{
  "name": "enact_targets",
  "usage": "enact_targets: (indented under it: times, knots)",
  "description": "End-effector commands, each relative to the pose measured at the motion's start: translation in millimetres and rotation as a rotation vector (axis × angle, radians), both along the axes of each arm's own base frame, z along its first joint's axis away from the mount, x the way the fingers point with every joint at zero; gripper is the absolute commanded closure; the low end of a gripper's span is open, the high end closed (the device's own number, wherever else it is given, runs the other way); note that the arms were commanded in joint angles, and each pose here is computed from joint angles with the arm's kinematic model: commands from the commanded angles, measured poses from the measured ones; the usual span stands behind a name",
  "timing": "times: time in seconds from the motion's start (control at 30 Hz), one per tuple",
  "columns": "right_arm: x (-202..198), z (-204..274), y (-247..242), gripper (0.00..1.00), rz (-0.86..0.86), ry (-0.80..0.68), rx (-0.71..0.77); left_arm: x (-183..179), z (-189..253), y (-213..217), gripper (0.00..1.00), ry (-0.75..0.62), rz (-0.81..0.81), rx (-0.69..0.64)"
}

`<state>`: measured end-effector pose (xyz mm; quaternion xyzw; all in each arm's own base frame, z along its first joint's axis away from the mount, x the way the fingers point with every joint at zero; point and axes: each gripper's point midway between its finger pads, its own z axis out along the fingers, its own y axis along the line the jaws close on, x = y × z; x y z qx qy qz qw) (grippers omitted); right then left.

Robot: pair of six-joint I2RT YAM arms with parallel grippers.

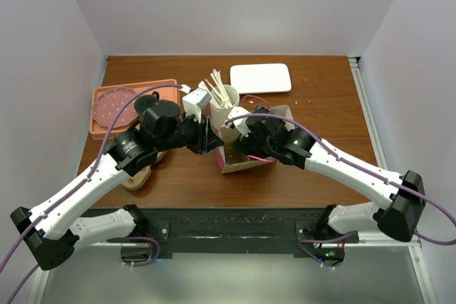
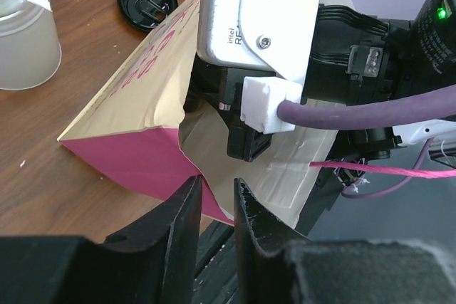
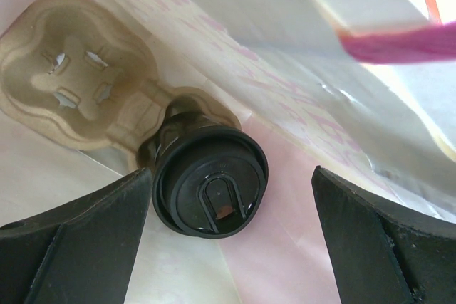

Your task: Pack the takeout coffee

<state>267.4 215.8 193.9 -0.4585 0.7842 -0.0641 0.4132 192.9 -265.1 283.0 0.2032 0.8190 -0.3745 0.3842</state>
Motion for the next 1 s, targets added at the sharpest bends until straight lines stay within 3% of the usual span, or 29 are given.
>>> enact_targets:
  times: [0.0, 0.97]
  knots:
    - [6, 22, 3, 0.02, -0.011, -0.032, 0.036, 3, 20, 1, 0.70, -0.055, 0.013, -0.030]
    - [24, 92, 8, 0.02, -0.035, -0.111, 0.152, 43, 67, 19, 0.61, -0.217, 0.196, 0.010]
